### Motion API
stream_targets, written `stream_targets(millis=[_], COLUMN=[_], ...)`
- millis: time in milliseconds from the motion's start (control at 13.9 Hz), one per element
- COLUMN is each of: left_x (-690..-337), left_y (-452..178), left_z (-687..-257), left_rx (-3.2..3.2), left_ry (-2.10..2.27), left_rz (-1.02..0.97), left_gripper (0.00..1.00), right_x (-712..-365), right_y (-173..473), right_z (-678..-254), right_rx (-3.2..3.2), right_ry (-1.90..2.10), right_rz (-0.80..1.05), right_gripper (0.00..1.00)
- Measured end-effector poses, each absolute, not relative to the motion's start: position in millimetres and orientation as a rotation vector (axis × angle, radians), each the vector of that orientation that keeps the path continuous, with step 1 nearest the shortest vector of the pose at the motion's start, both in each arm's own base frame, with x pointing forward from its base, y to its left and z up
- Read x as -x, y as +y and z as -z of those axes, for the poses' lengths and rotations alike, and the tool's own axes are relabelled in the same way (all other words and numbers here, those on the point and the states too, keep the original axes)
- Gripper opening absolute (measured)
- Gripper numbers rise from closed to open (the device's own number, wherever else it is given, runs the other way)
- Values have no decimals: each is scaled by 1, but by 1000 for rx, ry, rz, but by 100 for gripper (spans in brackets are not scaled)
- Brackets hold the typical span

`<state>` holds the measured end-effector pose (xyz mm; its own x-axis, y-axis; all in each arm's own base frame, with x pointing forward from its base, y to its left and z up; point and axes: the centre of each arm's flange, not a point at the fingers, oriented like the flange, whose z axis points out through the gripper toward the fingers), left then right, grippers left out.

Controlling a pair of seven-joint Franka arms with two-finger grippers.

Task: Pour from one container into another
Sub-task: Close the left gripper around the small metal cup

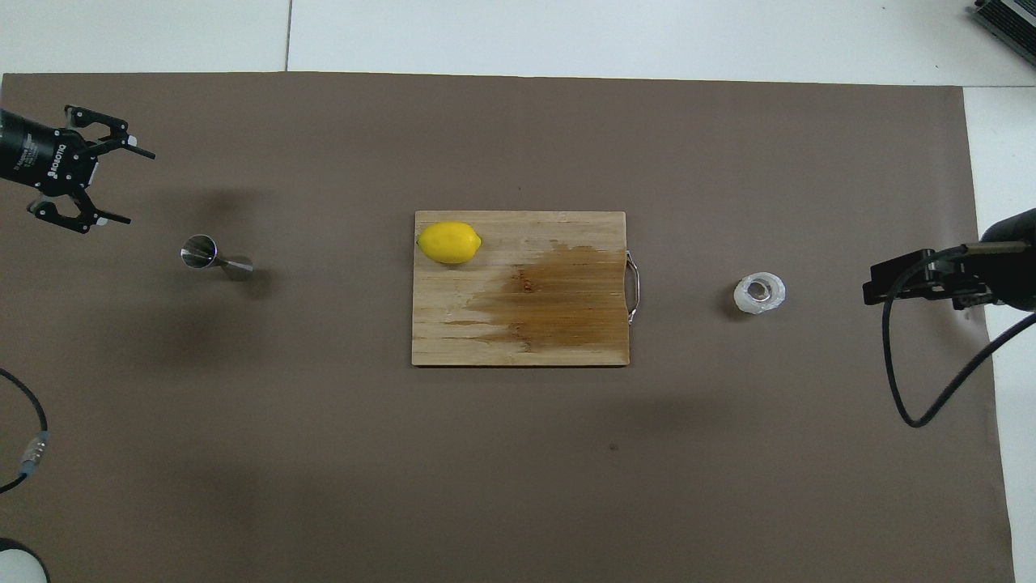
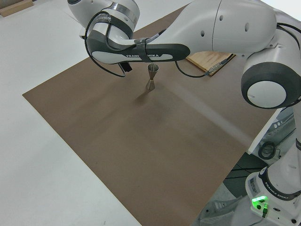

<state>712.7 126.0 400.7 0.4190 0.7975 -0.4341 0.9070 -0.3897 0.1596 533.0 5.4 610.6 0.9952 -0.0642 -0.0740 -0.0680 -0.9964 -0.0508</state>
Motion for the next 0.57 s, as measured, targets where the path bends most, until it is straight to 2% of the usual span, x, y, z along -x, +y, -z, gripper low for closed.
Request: stream_targets(millis=[359, 574], left_x=[-702, -693], left_y=[182, 188], left_z=[-337, -307], left_rx=[-2100, -1981], left_ry=[1567, 1594], left_rz=[520, 594], left_gripper=[100, 100], right_x=[-533, -533], right_y=[5, 5], right_z=[-611, -611], right_rx=[3085, 3085], right_ry=[102, 102], right_rz=[-112, -112], right_gripper=[100, 100])
